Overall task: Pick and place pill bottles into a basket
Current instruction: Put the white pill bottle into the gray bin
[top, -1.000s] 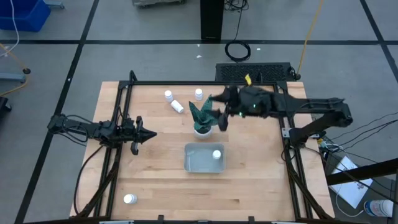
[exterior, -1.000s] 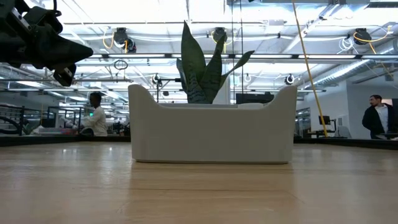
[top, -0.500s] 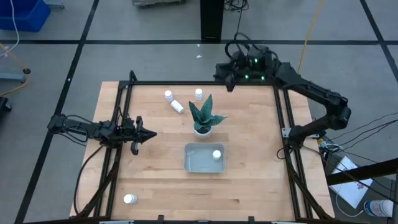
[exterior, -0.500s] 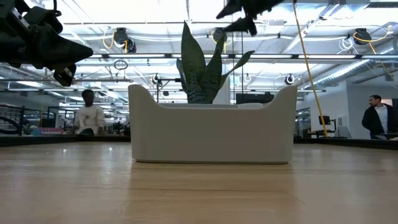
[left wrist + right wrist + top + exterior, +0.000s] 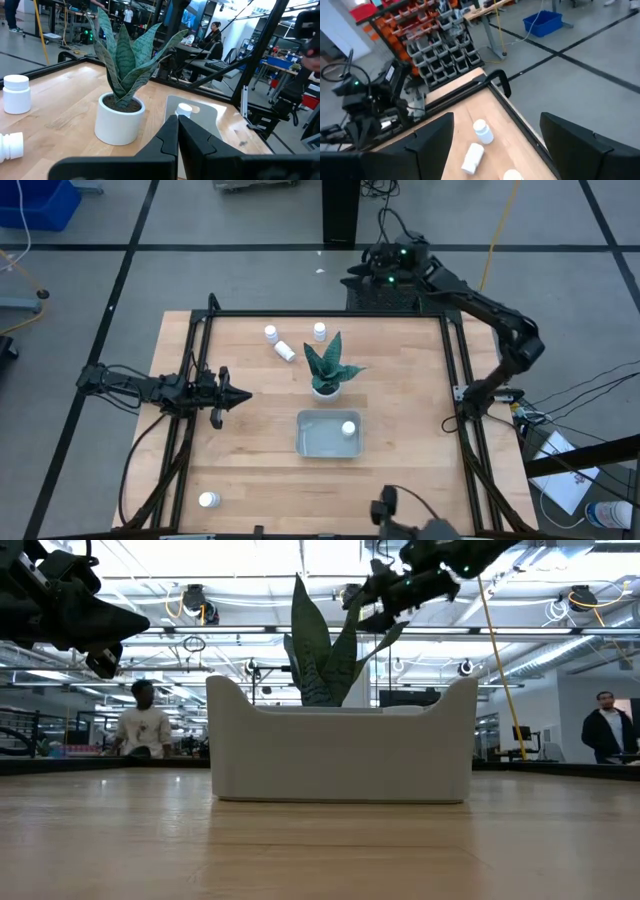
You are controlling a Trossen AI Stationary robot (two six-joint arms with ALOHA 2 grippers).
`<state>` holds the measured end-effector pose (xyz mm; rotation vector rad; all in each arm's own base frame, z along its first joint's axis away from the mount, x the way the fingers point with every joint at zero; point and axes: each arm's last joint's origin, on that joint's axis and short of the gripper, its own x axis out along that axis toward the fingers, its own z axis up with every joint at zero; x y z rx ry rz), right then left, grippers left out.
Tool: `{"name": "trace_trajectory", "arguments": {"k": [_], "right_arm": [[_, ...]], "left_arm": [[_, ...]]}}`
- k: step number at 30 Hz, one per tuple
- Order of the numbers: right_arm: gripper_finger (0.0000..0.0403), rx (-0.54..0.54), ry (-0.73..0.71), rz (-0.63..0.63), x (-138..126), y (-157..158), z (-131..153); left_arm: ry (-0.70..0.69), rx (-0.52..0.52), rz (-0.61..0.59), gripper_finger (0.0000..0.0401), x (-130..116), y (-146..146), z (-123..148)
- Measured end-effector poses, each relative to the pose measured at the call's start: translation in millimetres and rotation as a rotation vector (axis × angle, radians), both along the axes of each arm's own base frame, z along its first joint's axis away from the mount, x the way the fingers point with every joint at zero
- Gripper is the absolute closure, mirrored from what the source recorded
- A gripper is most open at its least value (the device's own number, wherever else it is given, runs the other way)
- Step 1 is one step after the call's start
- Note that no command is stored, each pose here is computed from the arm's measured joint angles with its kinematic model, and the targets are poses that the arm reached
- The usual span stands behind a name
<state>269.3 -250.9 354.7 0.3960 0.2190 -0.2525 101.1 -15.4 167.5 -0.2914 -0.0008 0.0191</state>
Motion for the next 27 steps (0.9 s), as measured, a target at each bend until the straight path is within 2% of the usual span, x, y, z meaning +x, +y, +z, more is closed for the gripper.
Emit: {"name": "trace_trajectory", "arguments": {"k": [5,7,11,14,19,27], "right_arm": [[0.0112,0.064,0.032,0.055,34,-7,-12],[0.0112,0.051,0.07,0.074,53,-9,-14],[0.0112,-0.014,0.235,0.055,80,-14,-20],[0.0112,0.021,0.358,0.075,89,-22,-34],[0.0112,0.002,0.519,0.125,94,-26,-61],[0.0112,-0.029,0.59,0.225,118,-7,-87]], "left_arm": [[0.0,0.0,0.0,0.0389,0,0,0],[0.0,0.0,0.0,0.0389,0,0,0],[0.0,0.0,0.0,0.0389,0,0,0],[0.0,0.0,0.0,0.0389,0,0,0],[0.0,0.0,0.0,0.0389,0,0,0],[0.0,0.0,0.0,0.0389,0,0,0]]}}
